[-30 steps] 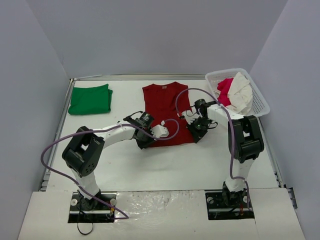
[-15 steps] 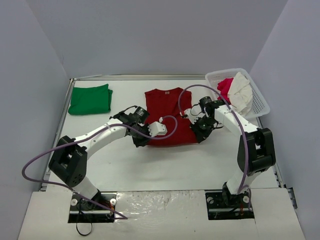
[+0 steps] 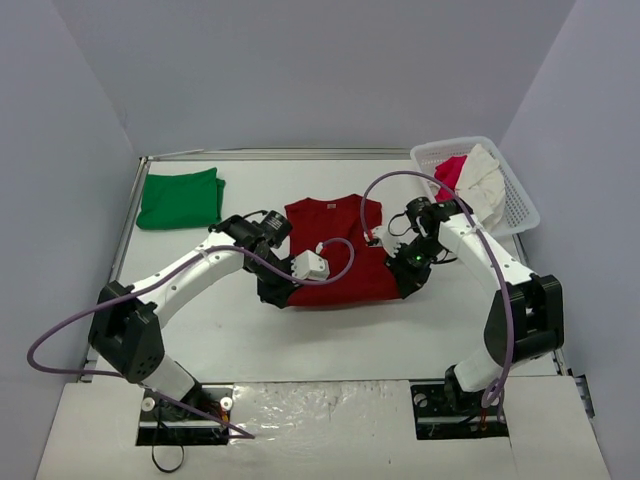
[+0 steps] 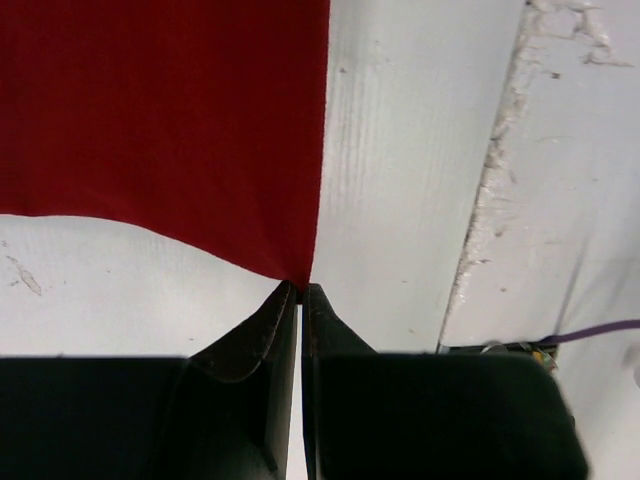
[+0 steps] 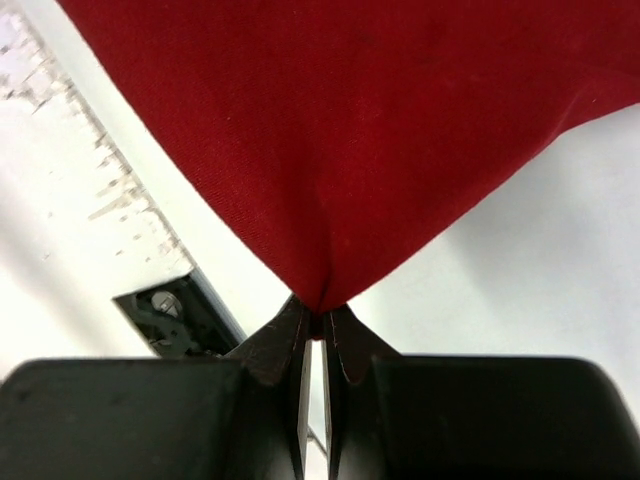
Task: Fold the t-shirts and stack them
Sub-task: Grab one side of the 2/3 rectangular tshirt with both arms
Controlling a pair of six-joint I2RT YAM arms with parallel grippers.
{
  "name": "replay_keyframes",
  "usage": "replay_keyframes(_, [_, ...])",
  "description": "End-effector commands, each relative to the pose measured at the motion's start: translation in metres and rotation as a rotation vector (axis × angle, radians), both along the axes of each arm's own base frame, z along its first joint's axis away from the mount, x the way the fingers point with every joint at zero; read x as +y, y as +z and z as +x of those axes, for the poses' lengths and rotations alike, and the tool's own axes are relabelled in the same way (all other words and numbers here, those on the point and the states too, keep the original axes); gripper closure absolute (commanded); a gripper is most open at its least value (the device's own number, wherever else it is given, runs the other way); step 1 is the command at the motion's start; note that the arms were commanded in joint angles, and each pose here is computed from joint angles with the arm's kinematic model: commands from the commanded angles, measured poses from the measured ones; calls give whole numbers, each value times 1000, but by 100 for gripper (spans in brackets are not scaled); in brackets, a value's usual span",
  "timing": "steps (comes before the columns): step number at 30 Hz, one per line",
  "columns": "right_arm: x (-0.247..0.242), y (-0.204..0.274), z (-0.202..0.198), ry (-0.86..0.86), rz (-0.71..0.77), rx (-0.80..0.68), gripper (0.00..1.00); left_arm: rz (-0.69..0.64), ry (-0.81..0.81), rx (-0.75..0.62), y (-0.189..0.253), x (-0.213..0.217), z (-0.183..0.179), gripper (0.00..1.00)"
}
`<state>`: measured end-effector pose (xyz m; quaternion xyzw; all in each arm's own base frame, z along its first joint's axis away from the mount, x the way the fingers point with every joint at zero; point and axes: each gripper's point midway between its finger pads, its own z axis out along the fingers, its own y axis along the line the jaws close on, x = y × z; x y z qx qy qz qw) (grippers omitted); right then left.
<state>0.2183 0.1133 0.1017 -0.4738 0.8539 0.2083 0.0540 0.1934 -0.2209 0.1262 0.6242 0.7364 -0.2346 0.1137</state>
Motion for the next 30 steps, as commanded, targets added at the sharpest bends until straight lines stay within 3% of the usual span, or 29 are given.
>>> replay_keyframes(1, [-4,24,-31,68,27,60,100,-43,-66,45,32,8,-26,98])
replay_keyframes(12, [-4,35,-26,93,36,25,100,-48,-85,45,48,12,-31,98])
replay_keyframes(30, [16,46,56,57,48,-80,100,-150,64,-100,74,11,48,98])
